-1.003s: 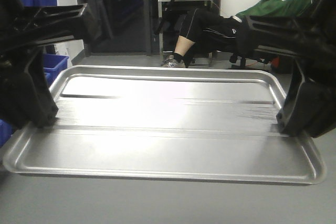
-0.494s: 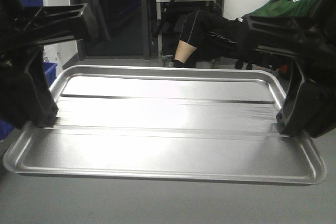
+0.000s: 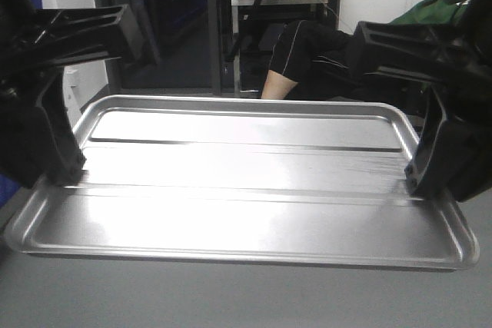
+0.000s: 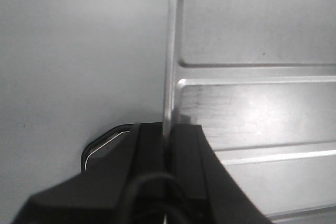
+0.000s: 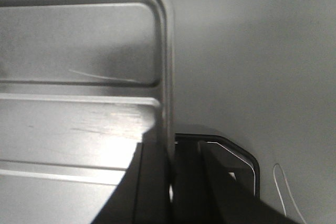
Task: Grab silver tray and place in blue box
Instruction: 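Hold the tray level in both grippers while the base turns away, then keep holding the tray while driving toward the blue bins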
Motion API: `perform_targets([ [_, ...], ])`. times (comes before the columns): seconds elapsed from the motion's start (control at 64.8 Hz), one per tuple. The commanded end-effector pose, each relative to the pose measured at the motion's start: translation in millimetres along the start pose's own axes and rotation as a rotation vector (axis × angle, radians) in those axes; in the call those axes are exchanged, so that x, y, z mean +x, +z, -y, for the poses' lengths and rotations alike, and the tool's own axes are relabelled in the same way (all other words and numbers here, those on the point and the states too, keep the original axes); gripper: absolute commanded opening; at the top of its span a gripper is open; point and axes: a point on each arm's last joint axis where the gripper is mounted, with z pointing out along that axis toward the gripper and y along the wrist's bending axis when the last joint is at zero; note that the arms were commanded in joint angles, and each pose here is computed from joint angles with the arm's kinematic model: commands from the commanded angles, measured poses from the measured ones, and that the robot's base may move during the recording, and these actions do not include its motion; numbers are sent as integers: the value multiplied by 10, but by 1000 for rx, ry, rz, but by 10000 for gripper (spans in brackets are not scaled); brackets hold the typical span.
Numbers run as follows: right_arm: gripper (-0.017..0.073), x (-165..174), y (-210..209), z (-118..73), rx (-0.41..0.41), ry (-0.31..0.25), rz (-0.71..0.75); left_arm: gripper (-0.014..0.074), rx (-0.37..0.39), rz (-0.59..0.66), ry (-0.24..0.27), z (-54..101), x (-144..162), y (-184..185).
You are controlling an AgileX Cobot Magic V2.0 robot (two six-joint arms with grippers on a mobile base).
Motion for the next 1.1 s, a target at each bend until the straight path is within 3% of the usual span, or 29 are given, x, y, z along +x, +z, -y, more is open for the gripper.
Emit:
perform_targets([
  [0.0,63,-61,-98,40,33,-41,45,-104,-28,38,36,-37,-42,-111],
  [1.08,63,-59,-98,42,36,-41,43,-104,-30,39,36,-42,-46,-110],
])
